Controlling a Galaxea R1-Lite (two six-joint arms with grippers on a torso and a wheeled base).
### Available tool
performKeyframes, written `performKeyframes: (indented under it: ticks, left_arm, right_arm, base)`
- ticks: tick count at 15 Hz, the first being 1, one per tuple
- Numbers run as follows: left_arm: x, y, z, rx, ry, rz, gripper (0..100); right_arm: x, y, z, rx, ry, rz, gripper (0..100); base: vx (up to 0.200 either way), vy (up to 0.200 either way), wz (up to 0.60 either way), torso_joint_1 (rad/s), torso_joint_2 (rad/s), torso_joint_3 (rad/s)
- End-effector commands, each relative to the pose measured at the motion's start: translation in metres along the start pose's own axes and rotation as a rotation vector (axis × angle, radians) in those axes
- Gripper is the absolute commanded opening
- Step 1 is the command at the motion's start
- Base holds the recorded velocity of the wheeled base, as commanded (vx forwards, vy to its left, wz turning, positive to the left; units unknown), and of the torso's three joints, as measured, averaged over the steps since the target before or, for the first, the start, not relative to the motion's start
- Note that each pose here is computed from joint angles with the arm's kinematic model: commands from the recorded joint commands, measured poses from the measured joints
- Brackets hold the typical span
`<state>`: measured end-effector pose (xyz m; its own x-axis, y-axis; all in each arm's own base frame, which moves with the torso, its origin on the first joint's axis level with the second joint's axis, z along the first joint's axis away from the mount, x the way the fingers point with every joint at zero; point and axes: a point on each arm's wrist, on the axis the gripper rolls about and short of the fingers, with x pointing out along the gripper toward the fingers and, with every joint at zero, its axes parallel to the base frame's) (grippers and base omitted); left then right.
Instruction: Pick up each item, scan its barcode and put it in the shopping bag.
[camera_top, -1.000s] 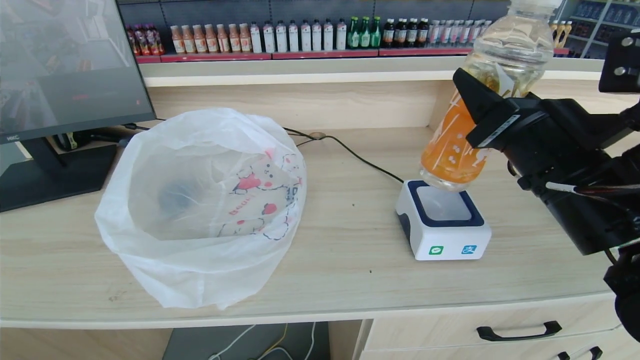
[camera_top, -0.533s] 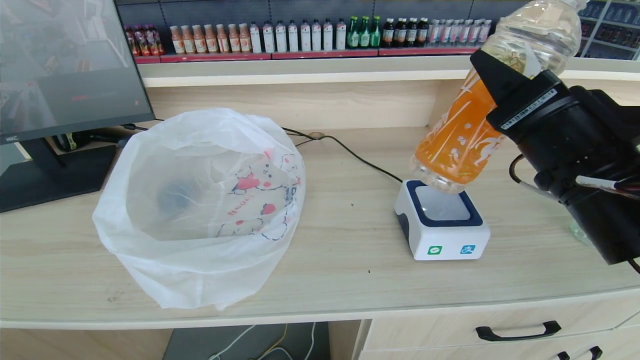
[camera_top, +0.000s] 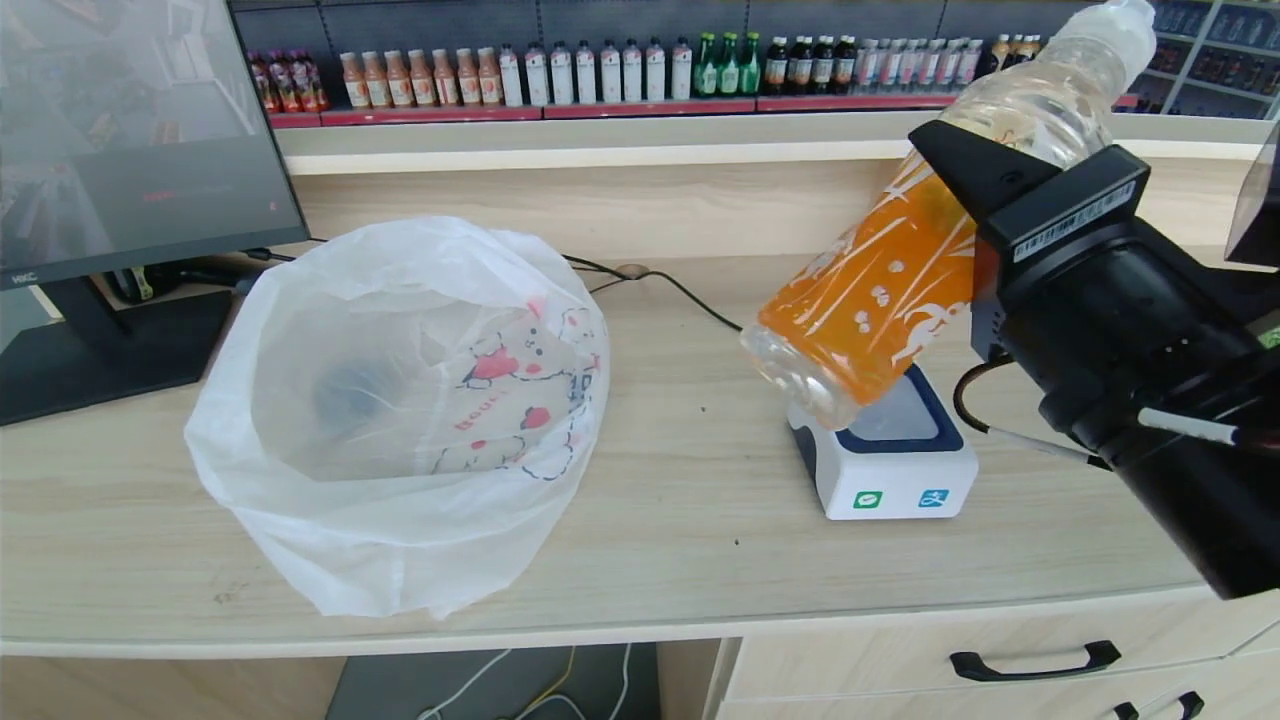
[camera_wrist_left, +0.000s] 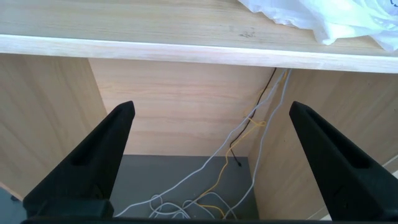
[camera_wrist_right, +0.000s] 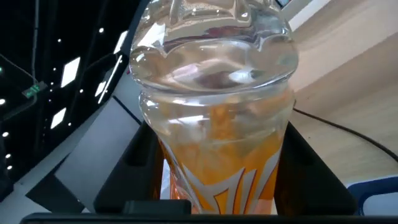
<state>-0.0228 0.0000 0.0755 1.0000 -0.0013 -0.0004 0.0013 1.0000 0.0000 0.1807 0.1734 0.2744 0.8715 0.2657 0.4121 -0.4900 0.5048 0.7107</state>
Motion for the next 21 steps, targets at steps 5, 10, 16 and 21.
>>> performKeyframes:
  ticks: [5,10,16,21]
  left_arm:
    - [0.000,0.000,0.000,0.000,0.000,0.001,100]
    - [0.000,0.000,0.000,0.000,0.000,0.000,100]
    - [0.000,0.000,0.000,0.000,0.000,0.000,100]
    - [0.000,0.000,0.000,-0.002,0.000,0.000,100]
  right_arm:
    - [-0.004,-0.036,-0.001,0.134,-0.002,-0.116,0]
    - [-0.004,-0.050,0.003,0.219,-0.032,-0.157,0]
    - [-0.010,-0.059,0.004,0.296,-0.040,-0.188,0]
    - [-0.010,-0.059,0.005,0.302,-0.043,-0.189,0]
  base:
    - [0.000,0.000,0.00,0.000,0.00,0.000]
    - [0.000,0.000,0.00,0.000,0.00,0.000]
    - [0.000,0.000,0.00,0.000,0.00,0.000]
    - [0.000,0.000,0.00,0.000,0.00,0.000]
